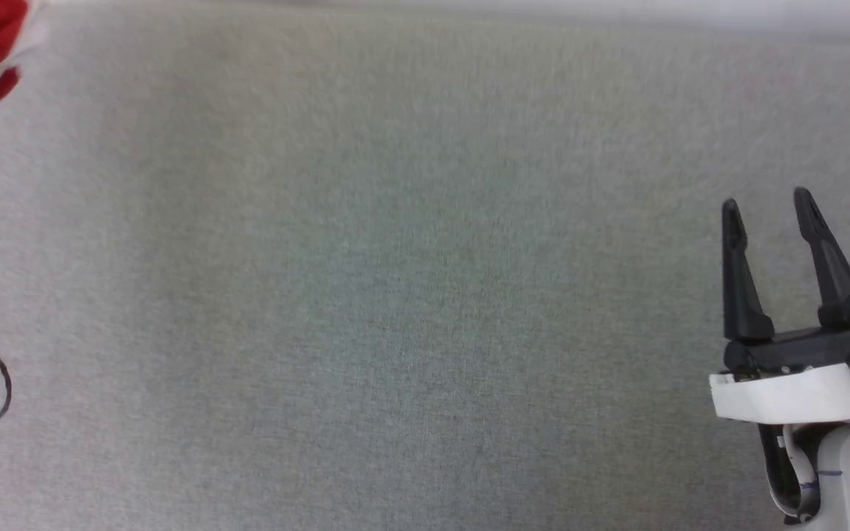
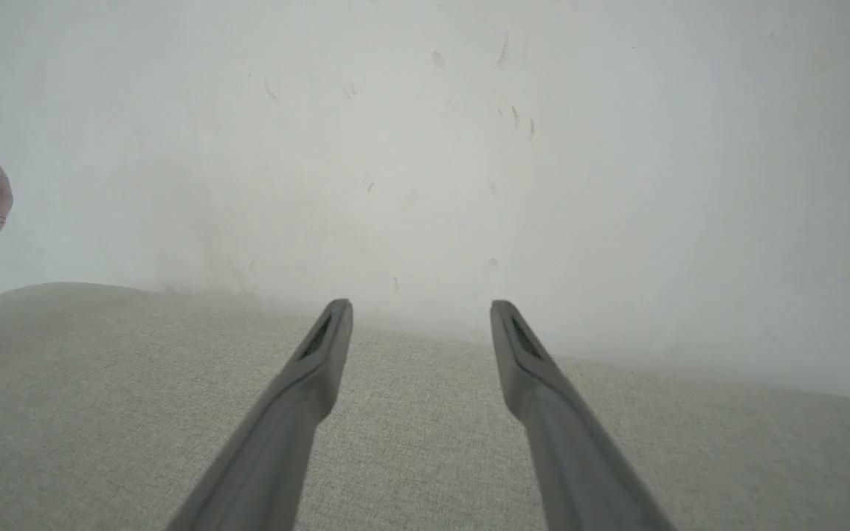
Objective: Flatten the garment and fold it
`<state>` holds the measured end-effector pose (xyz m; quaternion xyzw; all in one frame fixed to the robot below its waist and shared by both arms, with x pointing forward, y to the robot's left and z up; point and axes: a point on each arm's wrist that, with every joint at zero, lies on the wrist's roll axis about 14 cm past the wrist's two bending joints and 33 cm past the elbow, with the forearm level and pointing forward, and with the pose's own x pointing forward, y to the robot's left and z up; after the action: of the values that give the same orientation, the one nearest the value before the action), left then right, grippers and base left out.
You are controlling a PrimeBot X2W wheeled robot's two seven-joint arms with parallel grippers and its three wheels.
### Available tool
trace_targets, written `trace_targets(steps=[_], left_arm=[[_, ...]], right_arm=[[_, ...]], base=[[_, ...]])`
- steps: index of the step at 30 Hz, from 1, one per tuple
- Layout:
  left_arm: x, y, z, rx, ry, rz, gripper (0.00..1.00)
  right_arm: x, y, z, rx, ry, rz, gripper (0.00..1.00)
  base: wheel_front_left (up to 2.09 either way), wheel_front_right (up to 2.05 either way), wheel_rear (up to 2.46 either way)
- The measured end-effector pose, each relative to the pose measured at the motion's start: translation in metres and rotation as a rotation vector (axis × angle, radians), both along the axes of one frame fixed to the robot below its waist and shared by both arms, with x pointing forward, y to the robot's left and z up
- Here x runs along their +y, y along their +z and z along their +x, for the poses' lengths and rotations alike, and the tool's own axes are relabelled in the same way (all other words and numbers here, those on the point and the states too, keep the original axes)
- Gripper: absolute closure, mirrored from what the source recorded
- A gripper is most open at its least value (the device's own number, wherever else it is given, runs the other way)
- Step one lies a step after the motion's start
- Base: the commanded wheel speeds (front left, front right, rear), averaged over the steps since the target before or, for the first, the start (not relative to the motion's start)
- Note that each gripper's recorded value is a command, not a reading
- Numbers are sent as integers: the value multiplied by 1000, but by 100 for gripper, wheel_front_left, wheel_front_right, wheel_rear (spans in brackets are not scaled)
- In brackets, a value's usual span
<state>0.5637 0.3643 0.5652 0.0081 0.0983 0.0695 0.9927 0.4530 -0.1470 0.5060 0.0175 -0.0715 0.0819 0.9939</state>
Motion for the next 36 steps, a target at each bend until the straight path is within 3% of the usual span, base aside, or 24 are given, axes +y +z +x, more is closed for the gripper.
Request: trace_targets(steps=[4,7,13,17,21,25,26,27,29,36], left_arm=[[-48,55,-1,-161,-134,32,100],[-109,81,-9,-244,-286,34,100],[-228,77,-46,-276,-571,-30,100],[-297,45,-71,-223,-725,-72,100],[-352,-19,-104,-75,-849,-108,100],[-390,-91,-141,109,-978,-53,100],[-396,-109,-152,150,-1032,16,71],[-399,-126,-161,175,-1088,103,0],[-402,-149,-172,216,-1145,167,0],[-406,-144,-151,154,-1130,124,0]], right_arm=[[-9,17,-14,-31,-26,-6,0],[-18,24,-27,-37,-49,-3,0],[-21,36,-50,-57,-56,11,0],[-27,37,-63,-55,-73,12,0],[-33,38,-74,-54,-93,9,0],[-46,33,-83,-35,-134,10,0],[-49,30,-85,-25,-143,9,0],[-51,27,-87,-14,-151,8,0],[-56,21,-89,6,-166,7,0],[-63,3,-92,61,-191,4,0]], base=[[0,0,0],[0,0,0],[0,0,0],[0,0,0],[0,0,0],[0,0,0],[0,0,0],[0,0,0],[0,0,0],[0,0,0]])
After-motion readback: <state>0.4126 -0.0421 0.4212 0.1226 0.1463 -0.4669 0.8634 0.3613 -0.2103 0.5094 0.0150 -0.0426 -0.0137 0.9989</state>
